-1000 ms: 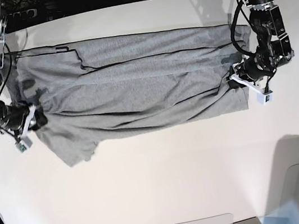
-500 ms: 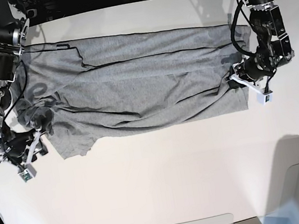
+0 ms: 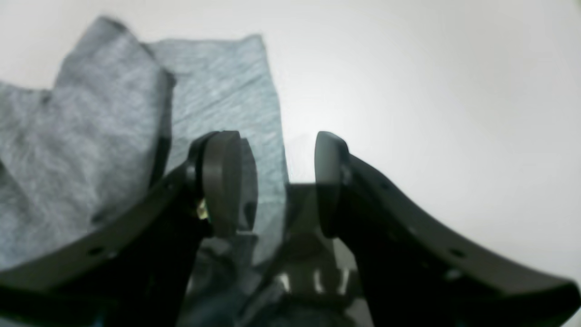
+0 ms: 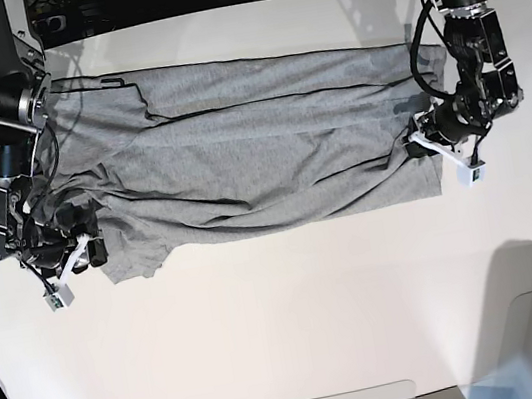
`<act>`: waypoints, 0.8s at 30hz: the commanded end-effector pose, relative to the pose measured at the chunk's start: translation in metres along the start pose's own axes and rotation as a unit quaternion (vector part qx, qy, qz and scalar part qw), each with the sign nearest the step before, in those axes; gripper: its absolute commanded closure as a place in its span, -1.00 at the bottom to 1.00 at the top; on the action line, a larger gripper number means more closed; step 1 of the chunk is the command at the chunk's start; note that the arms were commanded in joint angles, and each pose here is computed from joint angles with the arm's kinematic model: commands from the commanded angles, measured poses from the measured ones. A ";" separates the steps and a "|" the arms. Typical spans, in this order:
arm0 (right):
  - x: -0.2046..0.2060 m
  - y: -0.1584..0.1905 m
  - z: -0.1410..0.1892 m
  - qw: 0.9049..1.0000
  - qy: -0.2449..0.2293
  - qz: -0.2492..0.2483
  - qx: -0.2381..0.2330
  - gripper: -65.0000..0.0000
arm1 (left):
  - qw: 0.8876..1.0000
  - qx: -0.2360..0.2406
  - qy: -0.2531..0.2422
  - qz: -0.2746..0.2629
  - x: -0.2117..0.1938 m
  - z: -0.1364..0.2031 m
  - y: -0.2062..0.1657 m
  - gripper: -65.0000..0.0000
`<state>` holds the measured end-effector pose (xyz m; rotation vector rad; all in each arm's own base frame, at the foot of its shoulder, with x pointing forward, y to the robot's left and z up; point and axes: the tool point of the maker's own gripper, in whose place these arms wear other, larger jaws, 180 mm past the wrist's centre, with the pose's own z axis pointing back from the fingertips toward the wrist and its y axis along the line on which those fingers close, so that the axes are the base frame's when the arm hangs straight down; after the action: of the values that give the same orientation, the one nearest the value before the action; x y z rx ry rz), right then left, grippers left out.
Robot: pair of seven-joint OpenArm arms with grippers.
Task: Fold the T-shirt properly
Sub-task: 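Pull the grasped edges toward the hem, folding the shirt over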
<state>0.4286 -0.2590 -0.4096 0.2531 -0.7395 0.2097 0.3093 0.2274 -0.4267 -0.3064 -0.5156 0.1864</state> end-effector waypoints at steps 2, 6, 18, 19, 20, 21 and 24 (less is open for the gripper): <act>0.006 0.000 0.001 1.000 0.000 0.000 0.005 0.20 | 1.000 0.004 -0.009 -0.006 0.010 0.004 0.002 0.75; -0.007 0.023 -0.015 0.999 0.032 0.026 0.025 0.35 | 1.000 0.004 -0.009 -0.006 0.010 0.004 0.002 0.75; 0.030 0.037 -0.020 0.997 0.016 0.066 0.030 1.00 | 0.999 -0.008 -0.031 -0.019 0.048 0.011 -0.012 1.00; 0.038 0.036 -0.018 0.997 0.007 0.071 0.027 1.00 | 0.999 -0.010 -0.036 -0.021 0.057 0.013 -0.015 1.00; 0.046 0.037 -0.016 0.997 -0.002 0.078 0.024 1.00 | 0.999 -0.012 -0.042 -0.024 0.065 0.015 -0.018 1.00; 0.053 0.036 -0.014 0.996 -0.009 0.084 0.021 1.00 | 0.999 -0.013 -0.047 -0.025 0.071 0.016 -0.020 1.00; 0.076 0.036 -0.005 0.994 -0.036 0.105 0.011 1.00 | 0.997 -0.017 -0.063 -0.028 0.089 0.021 -0.026 1.00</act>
<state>0.4556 -0.2137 -0.3871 0.2023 -0.7449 0.4047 0.3664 0.2247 -0.3765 -0.3198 -0.6023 0.1495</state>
